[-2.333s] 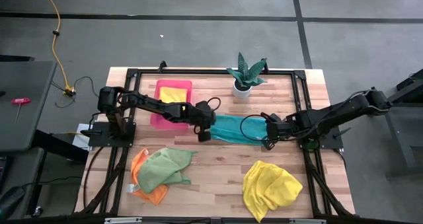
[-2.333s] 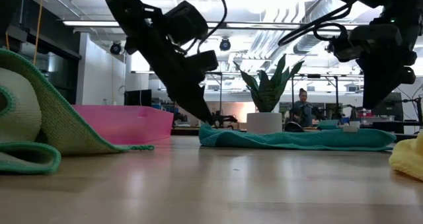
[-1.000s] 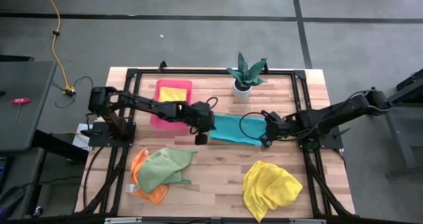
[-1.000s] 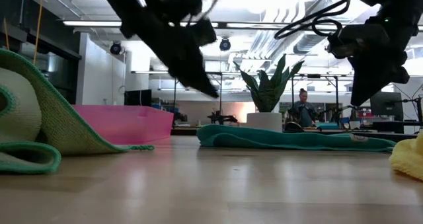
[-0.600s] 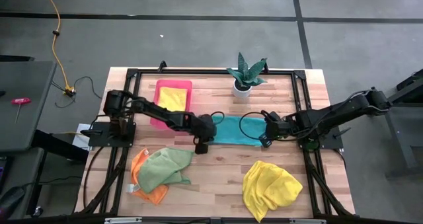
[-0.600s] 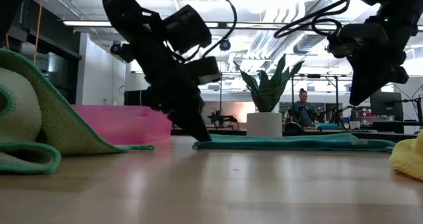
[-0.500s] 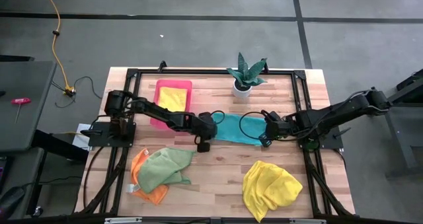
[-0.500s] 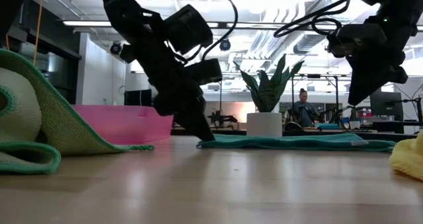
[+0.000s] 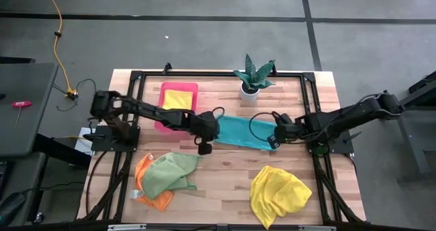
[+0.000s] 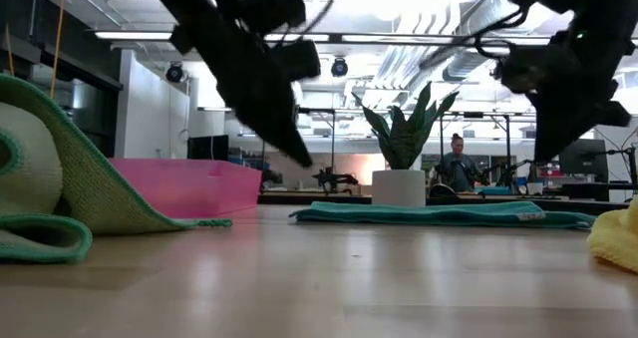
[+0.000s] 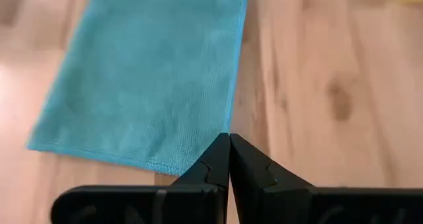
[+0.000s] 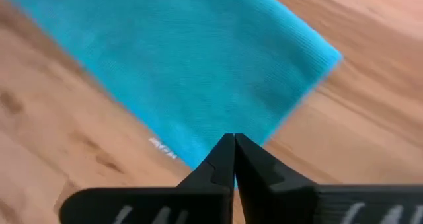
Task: Fold microfiber towels
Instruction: Fold the blue microfiber towel
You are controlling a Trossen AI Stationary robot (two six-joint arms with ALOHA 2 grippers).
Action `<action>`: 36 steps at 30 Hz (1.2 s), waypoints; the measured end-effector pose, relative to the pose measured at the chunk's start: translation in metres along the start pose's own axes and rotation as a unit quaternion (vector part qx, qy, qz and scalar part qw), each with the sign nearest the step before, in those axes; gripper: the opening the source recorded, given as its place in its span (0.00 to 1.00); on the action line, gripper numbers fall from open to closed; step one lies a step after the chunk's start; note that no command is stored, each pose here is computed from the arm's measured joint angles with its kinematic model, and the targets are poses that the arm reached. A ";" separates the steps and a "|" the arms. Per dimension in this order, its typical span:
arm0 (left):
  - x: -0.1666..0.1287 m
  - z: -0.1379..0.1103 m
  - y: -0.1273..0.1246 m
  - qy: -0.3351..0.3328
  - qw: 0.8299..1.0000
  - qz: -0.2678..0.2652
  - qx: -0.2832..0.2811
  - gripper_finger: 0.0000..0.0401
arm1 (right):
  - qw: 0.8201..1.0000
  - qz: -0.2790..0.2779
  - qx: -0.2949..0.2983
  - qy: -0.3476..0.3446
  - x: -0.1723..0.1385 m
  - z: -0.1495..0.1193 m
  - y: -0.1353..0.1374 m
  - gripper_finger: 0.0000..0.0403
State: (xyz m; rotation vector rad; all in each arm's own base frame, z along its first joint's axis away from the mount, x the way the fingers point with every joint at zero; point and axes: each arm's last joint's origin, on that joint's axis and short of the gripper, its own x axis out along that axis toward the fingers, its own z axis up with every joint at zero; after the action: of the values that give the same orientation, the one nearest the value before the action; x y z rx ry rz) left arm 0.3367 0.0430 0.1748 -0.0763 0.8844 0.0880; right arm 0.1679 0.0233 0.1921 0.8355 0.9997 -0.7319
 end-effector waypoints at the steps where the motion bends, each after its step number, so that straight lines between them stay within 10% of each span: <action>1: -0.010 0.002 0.000 -0.003 1.000 -0.002 -0.002 0.00 | 1.000 -0.002 0.015 0.009 0.002 0.001 -0.002 0.02; 14: -0.147 0.037 -0.011 -0.241 0.969 -0.059 0.014 0.00 | 0.985 0.003 0.169 0.040 0.039 0.008 -0.032 0.53; 26: -0.176 0.006 -0.021 -0.479 0.867 -0.128 -0.046 0.00 | 0.974 -0.014 0.221 0.043 0.060 0.016 -0.026 0.55; 36: -0.206 -0.001 -0.019 -0.529 0.843 -0.087 -0.034 0.00 | 0.966 -0.035 0.253 0.044 0.066 0.012 -0.025 0.48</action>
State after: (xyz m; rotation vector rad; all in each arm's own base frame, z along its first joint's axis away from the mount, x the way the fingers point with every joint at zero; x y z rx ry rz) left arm 0.2085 0.0144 0.3341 -0.1535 -0.2436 -0.0171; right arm 0.1764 -0.0087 0.1284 1.2879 0.9368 -1.0407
